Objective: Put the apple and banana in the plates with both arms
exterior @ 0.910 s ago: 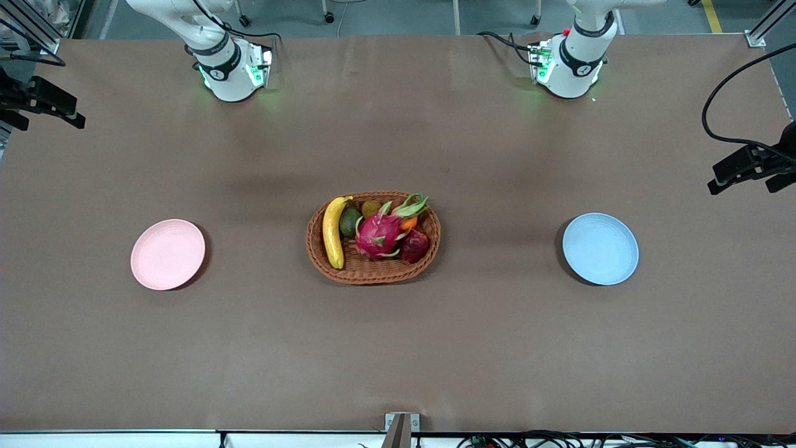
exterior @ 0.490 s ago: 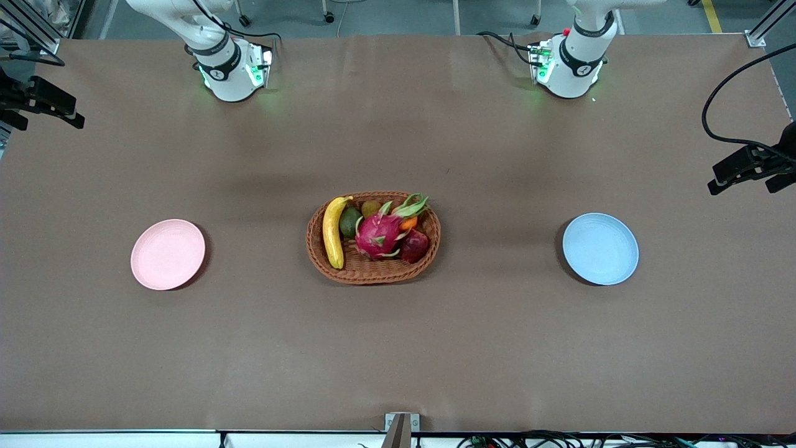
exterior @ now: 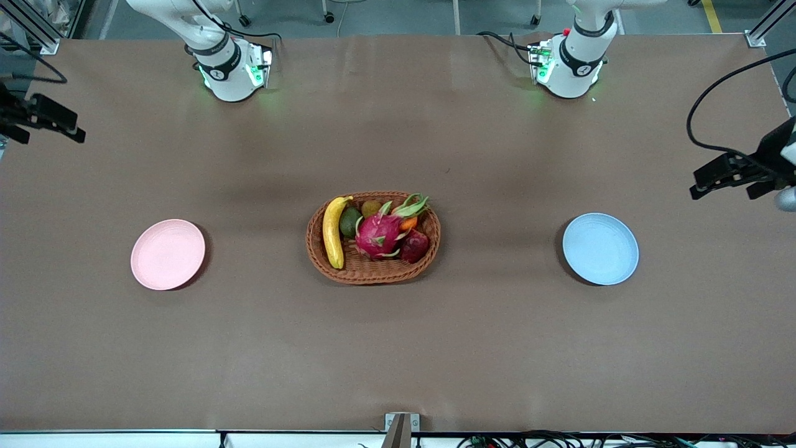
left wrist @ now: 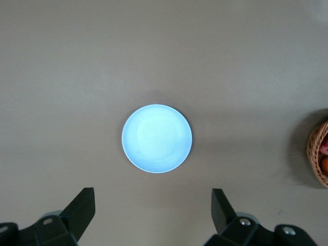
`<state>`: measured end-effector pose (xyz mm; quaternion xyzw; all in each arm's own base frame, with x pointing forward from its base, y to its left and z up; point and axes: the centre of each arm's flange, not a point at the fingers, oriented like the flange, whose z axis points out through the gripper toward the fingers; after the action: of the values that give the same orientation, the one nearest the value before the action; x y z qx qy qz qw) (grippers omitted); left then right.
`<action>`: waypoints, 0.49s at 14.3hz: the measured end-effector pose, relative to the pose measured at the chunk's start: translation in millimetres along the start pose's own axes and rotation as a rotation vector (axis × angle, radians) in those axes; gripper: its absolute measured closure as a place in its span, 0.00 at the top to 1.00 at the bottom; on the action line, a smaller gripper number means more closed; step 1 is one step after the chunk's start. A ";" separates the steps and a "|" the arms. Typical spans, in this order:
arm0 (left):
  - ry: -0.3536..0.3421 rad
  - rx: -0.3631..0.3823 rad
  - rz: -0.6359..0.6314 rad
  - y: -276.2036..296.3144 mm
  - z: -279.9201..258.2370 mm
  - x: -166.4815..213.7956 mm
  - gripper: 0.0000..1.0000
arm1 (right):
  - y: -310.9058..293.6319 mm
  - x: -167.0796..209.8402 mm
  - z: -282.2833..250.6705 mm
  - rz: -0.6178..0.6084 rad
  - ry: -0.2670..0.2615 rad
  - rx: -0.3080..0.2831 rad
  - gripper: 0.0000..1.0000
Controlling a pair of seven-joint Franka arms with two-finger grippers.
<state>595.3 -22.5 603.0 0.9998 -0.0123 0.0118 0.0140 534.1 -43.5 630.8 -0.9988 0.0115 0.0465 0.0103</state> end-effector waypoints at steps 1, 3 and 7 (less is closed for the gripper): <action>-0.013 -0.002 0.011 6.2 8.0 3.1 1.00 | 8.5 12.0 14.6 0.014 -0.013 0.000 1.00; -0.035 -0.004 0.028 16.1 21.3 7.7 1.00 | 17.1 32.8 45.3 0.020 -0.055 0.000 1.00; -0.064 -0.023 0.061 40.5 38.2 12.1 1.00 | -15.4 48.5 66.4 0.020 -0.074 0.017 1.00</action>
<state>607.3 -64.4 566.3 0.9986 -0.0434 -0.0200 0.0245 576.6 -27.7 560.5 -0.9961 0.0216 0.0834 0.0189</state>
